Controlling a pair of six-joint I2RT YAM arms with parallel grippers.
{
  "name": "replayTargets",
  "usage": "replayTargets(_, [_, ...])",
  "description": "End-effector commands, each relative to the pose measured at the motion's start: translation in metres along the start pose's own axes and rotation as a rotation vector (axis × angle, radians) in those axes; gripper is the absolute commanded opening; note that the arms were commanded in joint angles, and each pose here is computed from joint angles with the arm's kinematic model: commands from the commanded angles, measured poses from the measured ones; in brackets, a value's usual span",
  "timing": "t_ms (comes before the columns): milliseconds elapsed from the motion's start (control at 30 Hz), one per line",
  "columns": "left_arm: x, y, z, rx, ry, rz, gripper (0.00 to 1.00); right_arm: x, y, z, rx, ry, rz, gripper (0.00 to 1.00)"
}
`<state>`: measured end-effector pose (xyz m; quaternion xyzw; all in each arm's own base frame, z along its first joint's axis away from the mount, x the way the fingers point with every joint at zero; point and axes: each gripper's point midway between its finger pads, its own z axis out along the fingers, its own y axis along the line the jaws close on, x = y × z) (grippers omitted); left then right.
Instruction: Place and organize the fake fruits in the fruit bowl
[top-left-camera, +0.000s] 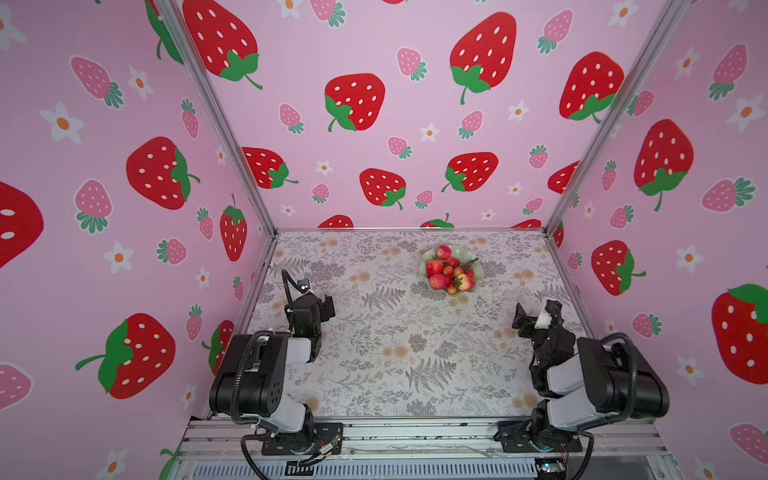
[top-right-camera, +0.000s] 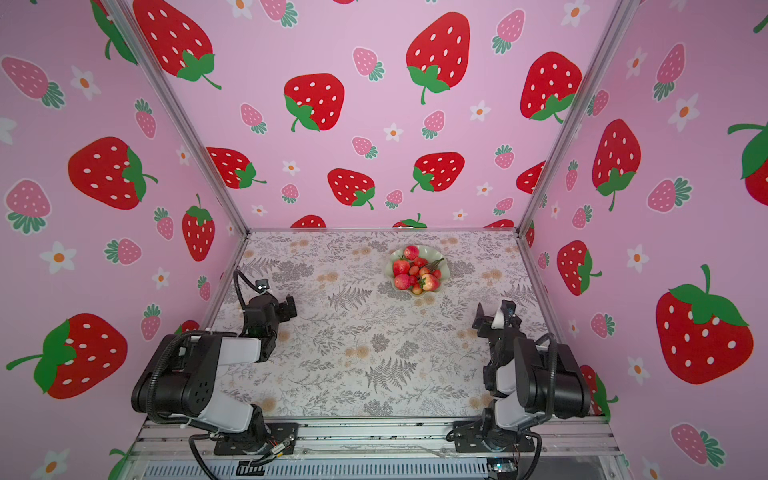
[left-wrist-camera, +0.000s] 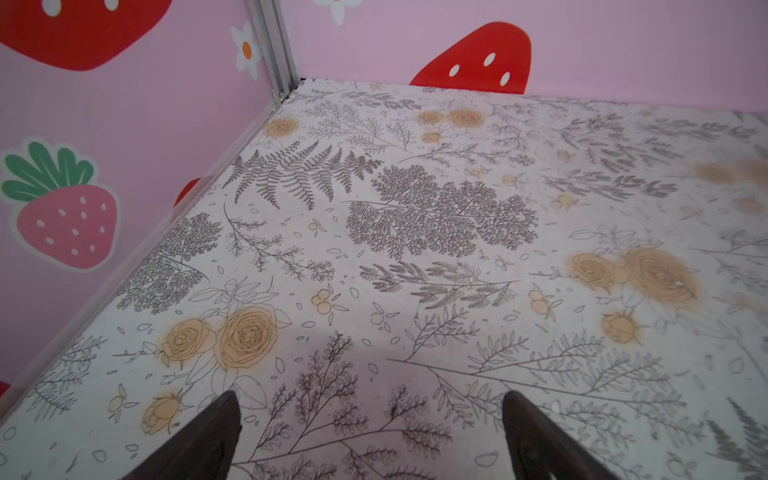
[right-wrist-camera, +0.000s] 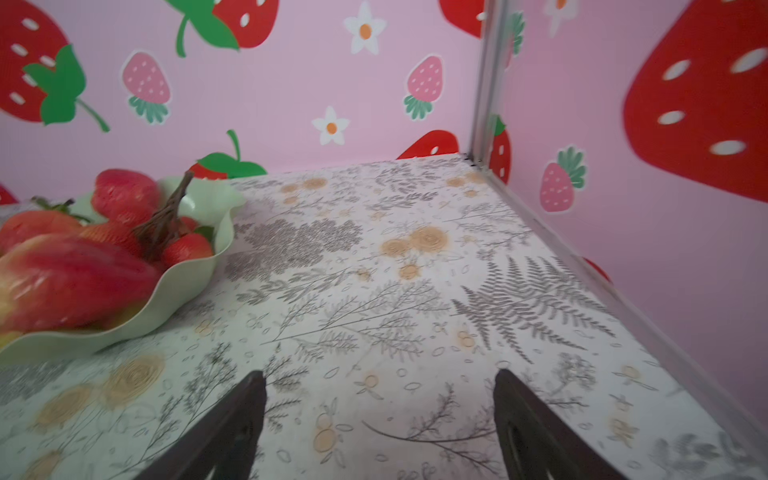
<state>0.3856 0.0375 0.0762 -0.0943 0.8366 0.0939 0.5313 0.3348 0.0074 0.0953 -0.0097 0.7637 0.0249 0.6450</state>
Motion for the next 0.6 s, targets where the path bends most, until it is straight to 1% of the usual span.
replayTargets(0, [-0.015, -0.005, 0.003, 0.008, -0.040, -0.013, 0.99, -0.047, 0.021, 0.003, -0.042, -0.178, -0.147, 0.90])
replayTargets(33, [-0.015, -0.005, 0.003, 0.009, -0.039, -0.014, 0.99, -0.043, 0.019, 0.010, -0.019, -0.138, -0.152, 0.97])
replayTargets(67, [-0.015, -0.005, 0.003, 0.010, -0.038, -0.015, 0.99, -0.042, 0.020, 0.018, -0.010, -0.124, -0.154, 0.99])
replayTargets(100, [-0.016, -0.005, 0.003, 0.008, -0.041, -0.015, 0.99, -0.042, 0.025, 0.028, -0.021, -0.107, -0.168, 0.99])
replayTargets(167, [-0.015, -0.005, 0.003, 0.010, -0.037, -0.014, 0.99, -0.029, 0.028, 0.047, -0.032, 0.001, -0.179, 0.99])
replayTargets(233, [-0.015, -0.005, 0.003, 0.010, -0.037, -0.015, 0.99, -0.034, 0.013, 0.044, 0.032, -0.034, -0.130, 0.99])
replayTargets(300, [-0.015, -0.005, 0.003, 0.010, -0.038, -0.016, 0.99, -0.033, 0.013, 0.045, 0.036, -0.018, -0.136, 0.99])
replayTargets(567, [-0.015, -0.007, 0.002, 0.024, -0.039, -0.010, 0.99, -0.034, 0.014, 0.045, 0.034, -0.023, -0.138, 0.99])
